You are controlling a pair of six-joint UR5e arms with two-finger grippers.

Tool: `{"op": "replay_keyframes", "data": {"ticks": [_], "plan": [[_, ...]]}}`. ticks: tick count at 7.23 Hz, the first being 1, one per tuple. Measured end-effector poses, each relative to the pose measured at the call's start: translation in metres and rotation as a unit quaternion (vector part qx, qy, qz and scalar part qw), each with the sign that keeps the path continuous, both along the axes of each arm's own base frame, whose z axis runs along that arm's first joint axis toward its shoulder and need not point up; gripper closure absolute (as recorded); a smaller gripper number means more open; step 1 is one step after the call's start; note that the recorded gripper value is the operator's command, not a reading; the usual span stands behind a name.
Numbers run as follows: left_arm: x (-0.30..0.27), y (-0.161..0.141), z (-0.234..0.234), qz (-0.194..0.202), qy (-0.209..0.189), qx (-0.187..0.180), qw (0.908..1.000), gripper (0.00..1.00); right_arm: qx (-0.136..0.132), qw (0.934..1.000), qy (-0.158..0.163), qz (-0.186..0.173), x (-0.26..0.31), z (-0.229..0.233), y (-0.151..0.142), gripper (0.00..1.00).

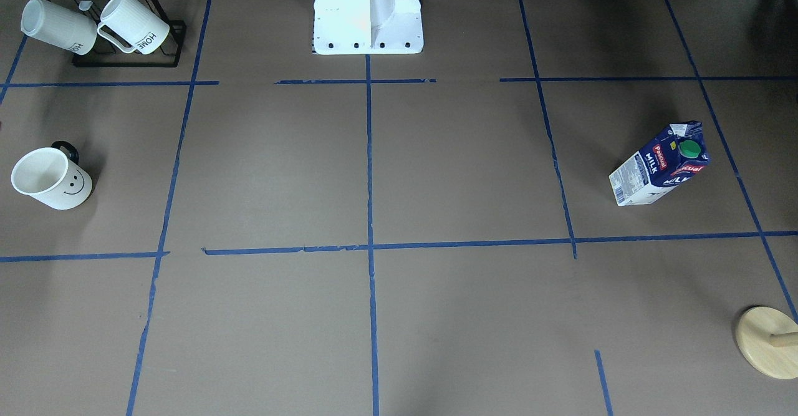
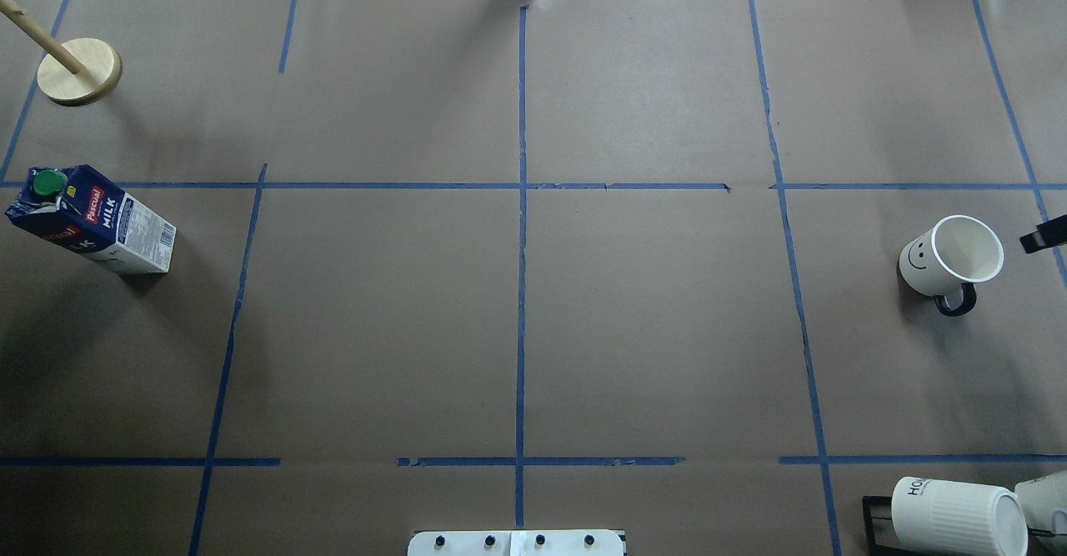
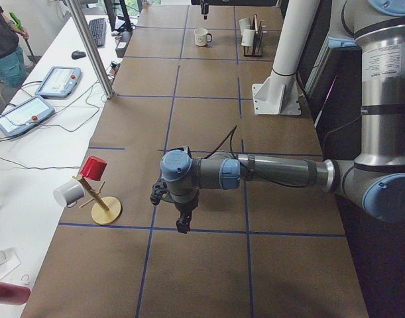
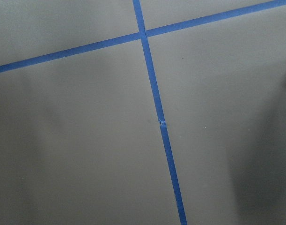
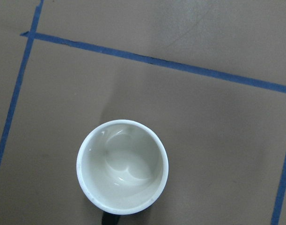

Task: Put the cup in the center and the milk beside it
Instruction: 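Lower the right gripper onto the white mug's rim and grasp it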

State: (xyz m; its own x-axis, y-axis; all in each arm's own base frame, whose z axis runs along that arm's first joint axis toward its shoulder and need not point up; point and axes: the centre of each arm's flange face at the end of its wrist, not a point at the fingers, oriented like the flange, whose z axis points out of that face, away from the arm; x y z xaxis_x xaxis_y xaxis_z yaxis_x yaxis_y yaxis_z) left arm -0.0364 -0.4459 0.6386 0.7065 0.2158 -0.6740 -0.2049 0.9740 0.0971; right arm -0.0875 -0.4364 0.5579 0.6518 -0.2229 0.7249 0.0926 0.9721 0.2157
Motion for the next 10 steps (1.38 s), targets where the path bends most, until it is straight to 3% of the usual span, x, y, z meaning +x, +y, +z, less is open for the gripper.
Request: {"op": "replay_keyframes", "data": {"ticks": [3,4,5,6,8,10], "plan": [[0.0,0.0,0.001,0.0,0.0,-0.001,1.0,0.0,0.011,0.9996,-0.013,0.023,-0.04,0.038,-0.012,0.05],[0.0,0.0,0.001,0.0,0.0,0.0,1.0,0.0,0.01,0.9997,-0.013,0.019,-0.05,0.045,-0.017,0.19],[0.0,0.0,0.0,0.0,0.001,0.0,1.0,0.0,0.007,0.9998,-0.012,0.015,-0.056,0.051,-0.019,0.55],[0.0,0.0,0.0,0.0,0.001,0.0,1.0,0.0,0.003,0.9999,-0.01,0.011,-0.061,0.056,-0.019,0.82],[0.0,0.0,0.0,0.0,0.001,0.0,1.0,0.0,-0.003,0.9999,-0.009,0.005,-0.067,0.062,-0.017,0.98],[0.0,0.0,0.0,0.0,0.001,0.0,1.0,0.0,-0.003,1.0,-0.009,0.002,-0.069,0.062,-0.016,1.0]]}}
